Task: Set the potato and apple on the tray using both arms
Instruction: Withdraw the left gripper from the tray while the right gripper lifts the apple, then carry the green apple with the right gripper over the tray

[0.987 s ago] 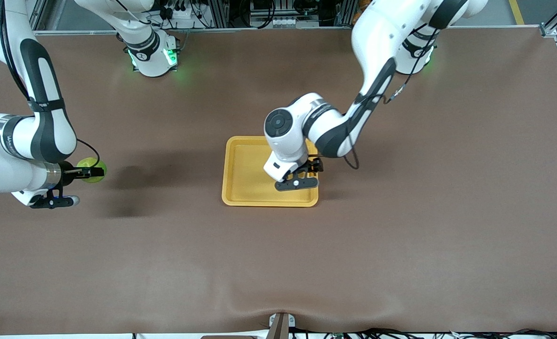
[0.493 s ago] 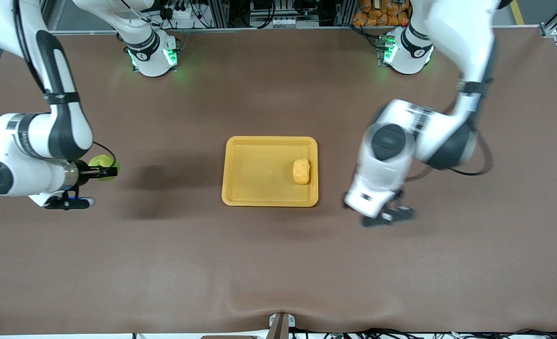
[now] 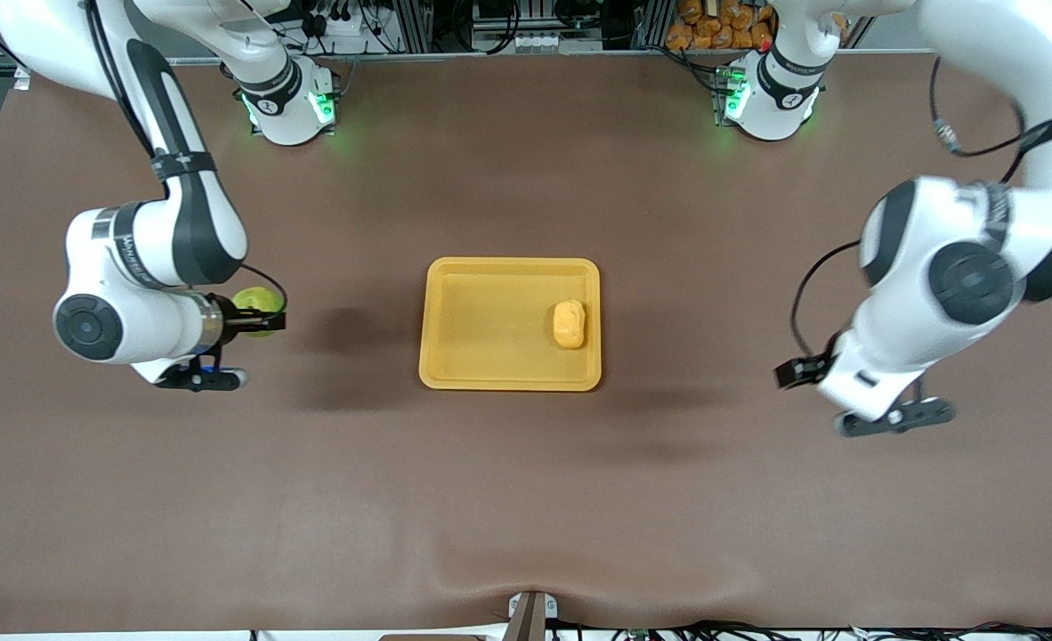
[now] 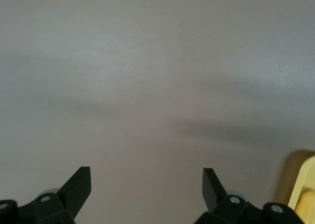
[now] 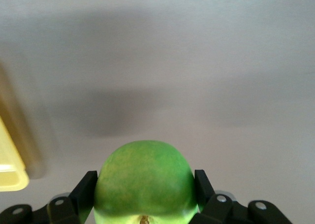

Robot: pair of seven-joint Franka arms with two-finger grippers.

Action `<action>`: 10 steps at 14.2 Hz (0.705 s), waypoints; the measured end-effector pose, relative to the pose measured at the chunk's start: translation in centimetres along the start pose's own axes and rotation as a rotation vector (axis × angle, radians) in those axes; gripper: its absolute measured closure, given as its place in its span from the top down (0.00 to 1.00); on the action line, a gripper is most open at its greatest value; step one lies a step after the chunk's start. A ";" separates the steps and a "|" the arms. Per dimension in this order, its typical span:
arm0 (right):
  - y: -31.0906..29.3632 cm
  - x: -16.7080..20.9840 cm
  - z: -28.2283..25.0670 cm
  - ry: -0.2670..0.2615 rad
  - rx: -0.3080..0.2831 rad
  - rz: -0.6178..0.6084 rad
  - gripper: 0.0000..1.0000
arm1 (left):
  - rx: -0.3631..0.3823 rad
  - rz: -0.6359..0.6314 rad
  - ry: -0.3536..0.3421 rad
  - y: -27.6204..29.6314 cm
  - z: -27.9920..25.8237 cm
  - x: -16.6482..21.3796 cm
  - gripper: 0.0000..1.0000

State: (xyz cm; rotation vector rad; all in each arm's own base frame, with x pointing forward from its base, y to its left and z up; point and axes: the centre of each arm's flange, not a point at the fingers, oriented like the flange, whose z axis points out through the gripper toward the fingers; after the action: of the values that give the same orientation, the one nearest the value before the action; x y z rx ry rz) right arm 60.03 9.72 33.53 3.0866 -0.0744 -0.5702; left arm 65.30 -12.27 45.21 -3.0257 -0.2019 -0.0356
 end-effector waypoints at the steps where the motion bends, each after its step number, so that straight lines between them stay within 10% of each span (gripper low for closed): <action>1: -1.4 -0.2 -0.1 0.005 -0.004 0.007 0.84 | 0.001 0.000 0.002 -1.0 -1.1 -1.1 1.00; 10: -13.5 -2.1 1.1 0.092 0.018 -0.057 0.84 | -0.004 0.182 -0.039 -9.7 -7.0 -10.0 1.00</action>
State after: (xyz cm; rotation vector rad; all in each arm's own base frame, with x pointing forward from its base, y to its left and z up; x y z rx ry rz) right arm 58.35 23.34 33.13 3.1360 0.0093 -0.4311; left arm 53.94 -4.80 52.87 -3.0368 0.0704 0.0384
